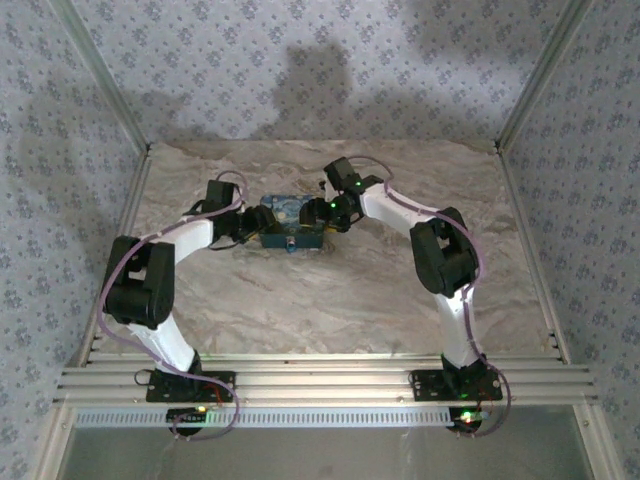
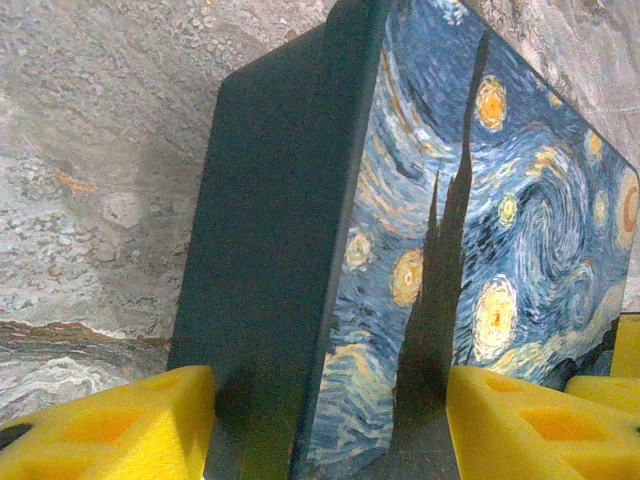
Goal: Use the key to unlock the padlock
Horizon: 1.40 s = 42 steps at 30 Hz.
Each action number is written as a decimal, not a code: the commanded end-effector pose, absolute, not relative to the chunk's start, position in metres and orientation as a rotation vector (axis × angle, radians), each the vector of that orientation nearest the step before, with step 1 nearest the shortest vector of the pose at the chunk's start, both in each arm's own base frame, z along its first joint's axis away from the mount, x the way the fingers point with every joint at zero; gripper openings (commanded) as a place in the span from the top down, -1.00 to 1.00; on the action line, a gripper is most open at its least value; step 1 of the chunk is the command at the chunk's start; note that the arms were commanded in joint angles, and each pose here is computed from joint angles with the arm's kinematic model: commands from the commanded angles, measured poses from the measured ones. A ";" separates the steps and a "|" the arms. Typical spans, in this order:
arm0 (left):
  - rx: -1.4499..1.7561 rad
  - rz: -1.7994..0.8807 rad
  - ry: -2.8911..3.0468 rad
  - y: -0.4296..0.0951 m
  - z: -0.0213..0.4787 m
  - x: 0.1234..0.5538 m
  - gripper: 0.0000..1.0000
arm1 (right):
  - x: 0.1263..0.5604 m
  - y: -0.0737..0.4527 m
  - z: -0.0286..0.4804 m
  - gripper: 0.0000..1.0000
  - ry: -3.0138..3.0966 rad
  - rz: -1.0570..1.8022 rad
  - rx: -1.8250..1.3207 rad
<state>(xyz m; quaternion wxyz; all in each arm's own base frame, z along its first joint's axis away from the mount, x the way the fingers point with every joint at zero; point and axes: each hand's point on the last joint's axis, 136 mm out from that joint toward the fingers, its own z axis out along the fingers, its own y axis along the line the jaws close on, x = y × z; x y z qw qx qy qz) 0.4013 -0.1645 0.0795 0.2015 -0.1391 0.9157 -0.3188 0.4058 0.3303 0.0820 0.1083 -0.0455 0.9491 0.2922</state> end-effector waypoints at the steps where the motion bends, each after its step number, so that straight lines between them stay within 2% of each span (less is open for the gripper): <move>1: -0.321 -0.827 2.595 -0.166 0.083 0.399 -0.27 | 0.403 0.322 0.094 -0.56 2.816 0.772 -0.157; 8: -0.221 -0.646 2.572 -0.146 0.119 0.398 -0.35 | 0.423 0.239 0.130 -0.63 2.778 0.500 0.031; 13: -0.161 -0.610 2.547 -0.150 0.138 0.386 -0.35 | 0.434 0.151 0.109 -0.59 2.836 0.209 0.373; 18: -0.046 -0.613 2.570 -0.182 0.141 0.364 -0.36 | 0.448 0.095 0.074 -0.50 2.869 0.006 0.546; 23: -0.034 -0.667 2.586 -0.203 0.132 0.345 -0.36 | 0.464 0.092 0.059 -0.40 2.871 0.000 0.585; 31: -0.025 -0.668 2.603 -0.207 0.123 0.335 -0.36 | 0.486 0.081 0.052 -0.25 2.846 -0.115 0.592; 42: -0.029 -0.657 2.615 -0.202 0.113 0.329 -0.37 | 0.502 0.081 0.035 0.09 2.875 -0.145 0.542</move>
